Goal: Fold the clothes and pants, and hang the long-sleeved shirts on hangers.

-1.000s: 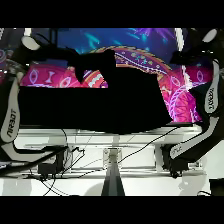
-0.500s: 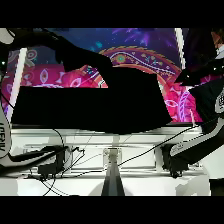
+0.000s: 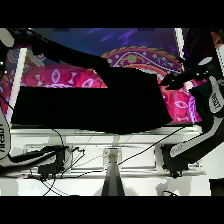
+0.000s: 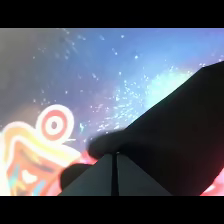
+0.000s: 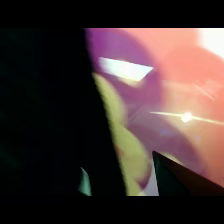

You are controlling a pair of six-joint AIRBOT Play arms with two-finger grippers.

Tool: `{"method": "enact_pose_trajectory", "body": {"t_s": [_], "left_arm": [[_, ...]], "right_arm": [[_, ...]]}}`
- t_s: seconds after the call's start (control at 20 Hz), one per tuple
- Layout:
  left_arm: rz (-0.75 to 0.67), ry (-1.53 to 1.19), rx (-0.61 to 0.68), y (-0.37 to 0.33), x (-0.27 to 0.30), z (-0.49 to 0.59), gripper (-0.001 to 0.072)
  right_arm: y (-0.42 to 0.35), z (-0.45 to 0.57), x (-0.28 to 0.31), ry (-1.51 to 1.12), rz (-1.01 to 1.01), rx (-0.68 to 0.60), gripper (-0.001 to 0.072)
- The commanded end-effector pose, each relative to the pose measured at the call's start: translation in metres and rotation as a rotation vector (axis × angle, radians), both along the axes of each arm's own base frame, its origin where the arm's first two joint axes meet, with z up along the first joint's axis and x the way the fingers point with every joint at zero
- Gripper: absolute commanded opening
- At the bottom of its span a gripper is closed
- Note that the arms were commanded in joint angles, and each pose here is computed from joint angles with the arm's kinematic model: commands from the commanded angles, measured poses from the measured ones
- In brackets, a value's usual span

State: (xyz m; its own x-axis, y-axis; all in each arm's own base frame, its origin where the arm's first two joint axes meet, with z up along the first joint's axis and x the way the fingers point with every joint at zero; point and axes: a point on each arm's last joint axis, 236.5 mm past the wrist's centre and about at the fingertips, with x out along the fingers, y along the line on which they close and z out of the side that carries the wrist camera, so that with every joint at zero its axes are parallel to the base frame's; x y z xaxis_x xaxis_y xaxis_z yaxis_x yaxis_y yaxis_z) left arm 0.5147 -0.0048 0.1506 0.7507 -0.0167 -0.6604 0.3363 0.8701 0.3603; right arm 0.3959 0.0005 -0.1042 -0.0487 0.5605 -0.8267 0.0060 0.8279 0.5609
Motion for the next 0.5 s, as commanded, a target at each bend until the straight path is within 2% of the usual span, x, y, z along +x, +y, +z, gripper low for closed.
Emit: {"method": "enact_pose_trajectory", "body": {"t_s": [0.0, 0.25, 0.3, 0.45], "left_arm": [[0.010, 0.001, -0.001, 0.001, 0.000, 0.000, 0.0012], [0.011, 0.006, -0.006, 0.000, 0.001, -0.003, 0.0012], [0.011, 0.007, -0.006, 0.000, 0.001, -0.003, 0.0012], [0.012, 0.007, -0.006, 0.001, 0.001, -0.004, 0.0012]], "right_arm": [[0.026, -0.010, 0.002, -0.021, 0.092, -0.055, 0.0697], [0.068, -0.009, -0.003, -0.037, 0.211, -0.038, 0.0691], [0.075, -0.009, -0.002, -0.049, 0.234, -0.038, 0.0652], [0.090, -0.012, 0.005, -0.107, 0.284, -0.055, 0.0222]]}}
